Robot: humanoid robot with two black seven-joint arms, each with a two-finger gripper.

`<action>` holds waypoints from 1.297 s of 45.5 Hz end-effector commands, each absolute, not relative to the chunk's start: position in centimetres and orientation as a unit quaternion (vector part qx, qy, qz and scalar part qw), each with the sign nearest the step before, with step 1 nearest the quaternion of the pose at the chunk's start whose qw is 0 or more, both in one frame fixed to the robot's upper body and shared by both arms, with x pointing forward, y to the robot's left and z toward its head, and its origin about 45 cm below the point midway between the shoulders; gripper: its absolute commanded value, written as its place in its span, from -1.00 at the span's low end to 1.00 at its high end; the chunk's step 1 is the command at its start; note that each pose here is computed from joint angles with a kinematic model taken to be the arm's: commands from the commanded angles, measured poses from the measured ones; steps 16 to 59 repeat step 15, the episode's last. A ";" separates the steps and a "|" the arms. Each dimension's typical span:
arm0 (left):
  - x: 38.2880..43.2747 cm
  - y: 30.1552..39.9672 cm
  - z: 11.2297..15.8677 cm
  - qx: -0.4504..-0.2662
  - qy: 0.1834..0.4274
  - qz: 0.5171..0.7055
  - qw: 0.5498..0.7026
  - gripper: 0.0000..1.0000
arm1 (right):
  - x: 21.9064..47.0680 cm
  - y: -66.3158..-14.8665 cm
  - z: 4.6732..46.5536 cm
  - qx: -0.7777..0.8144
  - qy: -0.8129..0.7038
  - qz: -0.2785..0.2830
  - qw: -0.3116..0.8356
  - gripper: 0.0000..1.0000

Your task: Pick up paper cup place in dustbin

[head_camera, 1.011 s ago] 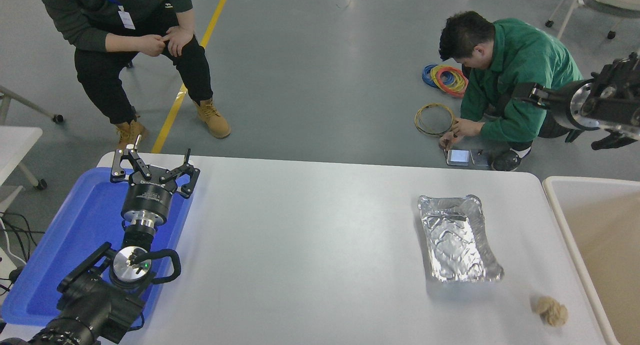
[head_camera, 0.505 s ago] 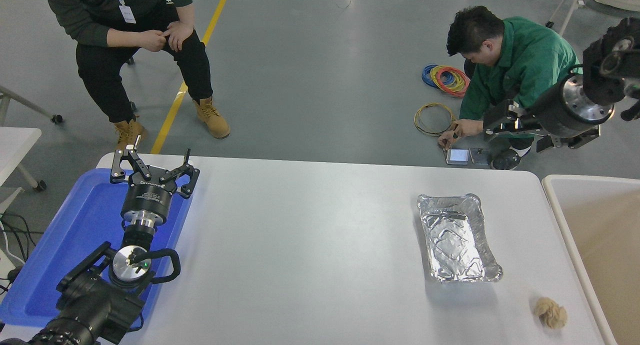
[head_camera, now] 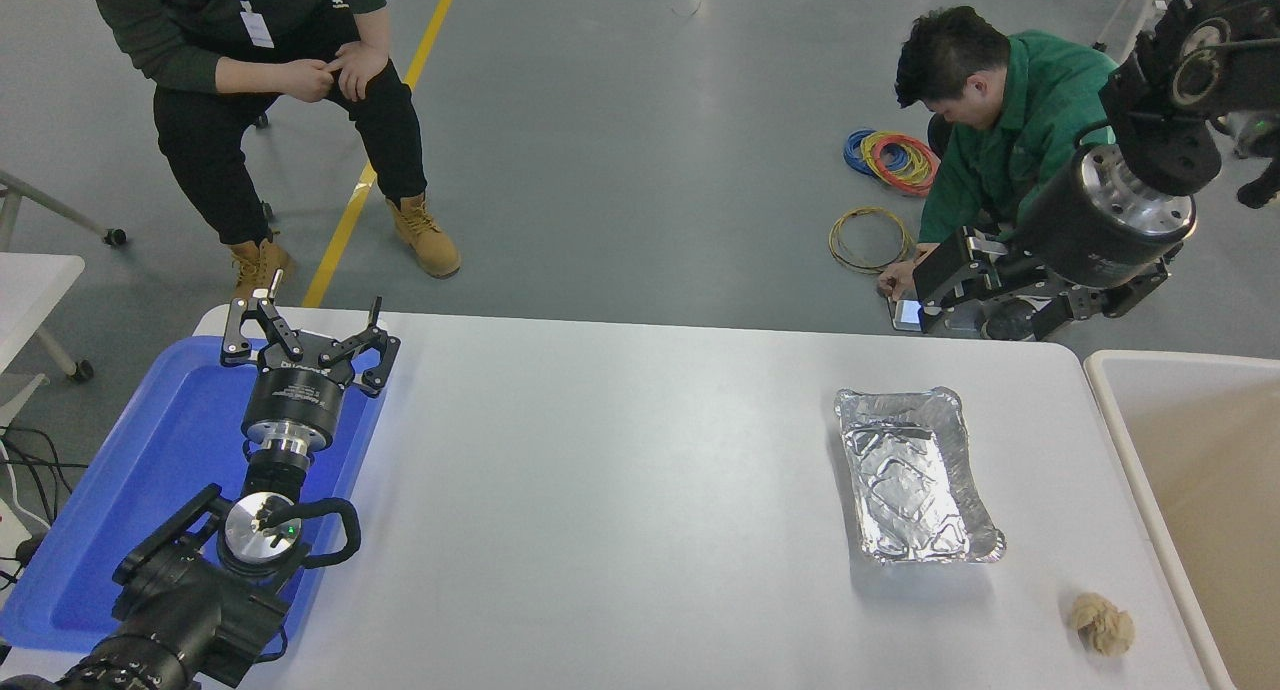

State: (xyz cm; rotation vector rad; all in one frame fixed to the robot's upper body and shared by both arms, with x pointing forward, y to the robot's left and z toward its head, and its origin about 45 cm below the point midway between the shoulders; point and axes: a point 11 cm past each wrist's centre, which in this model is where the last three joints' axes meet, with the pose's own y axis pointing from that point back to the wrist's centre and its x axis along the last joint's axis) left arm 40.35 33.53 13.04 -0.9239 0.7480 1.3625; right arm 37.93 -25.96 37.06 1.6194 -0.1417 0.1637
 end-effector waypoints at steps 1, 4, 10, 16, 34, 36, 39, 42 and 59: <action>40.36 33.46 13.02 -0.402 0.326 0.592 0.618 1.00 | 37.7 -24.8 36.7 0.721 -0.044 0.077 0.688 1.00; 40.36 33.46 13.02 -0.402 0.326 0.592 0.618 1.00 | 37.7 -24.8 36.5 0.720 -0.043 0.076 0.688 1.00; 40.35 33.53 13.04 -0.402 0.325 0.592 0.618 1.00 | 37.7 -24.9 36.4 0.720 -0.043 0.075 0.689 1.00; 40.35 33.53 13.04 -0.402 0.325 0.592 0.618 1.00 | 37.7 -25.2 36.3 0.717 -0.044 0.072 0.691 1.00; 40.35 33.53 13.04 -0.402 0.325 0.592 0.618 1.00 | 37.7 -25.2 36.3 0.717 -0.044 0.072 0.691 1.00; 40.35 33.53 13.04 -0.402 0.325 0.592 0.618 1.00 | 37.7 -25.2 36.3 0.717 -0.044 0.072 0.691 1.00; 40.35 33.53 13.04 -0.402 0.325 0.592 0.618 1.00 | 37.7 -25.2 36.3 0.717 -0.044 0.072 0.691 1.00; 40.35 33.53 13.04 -0.402 0.325 0.592 0.618 1.00 | 37.7 -25.2 36.3 0.717 -0.044 0.072 0.691 1.00; 40.35 33.53 13.04 -0.402 0.325 0.592 0.618 1.00 | 37.7 -25.2 36.3 0.717 -0.044 0.072 0.691 1.00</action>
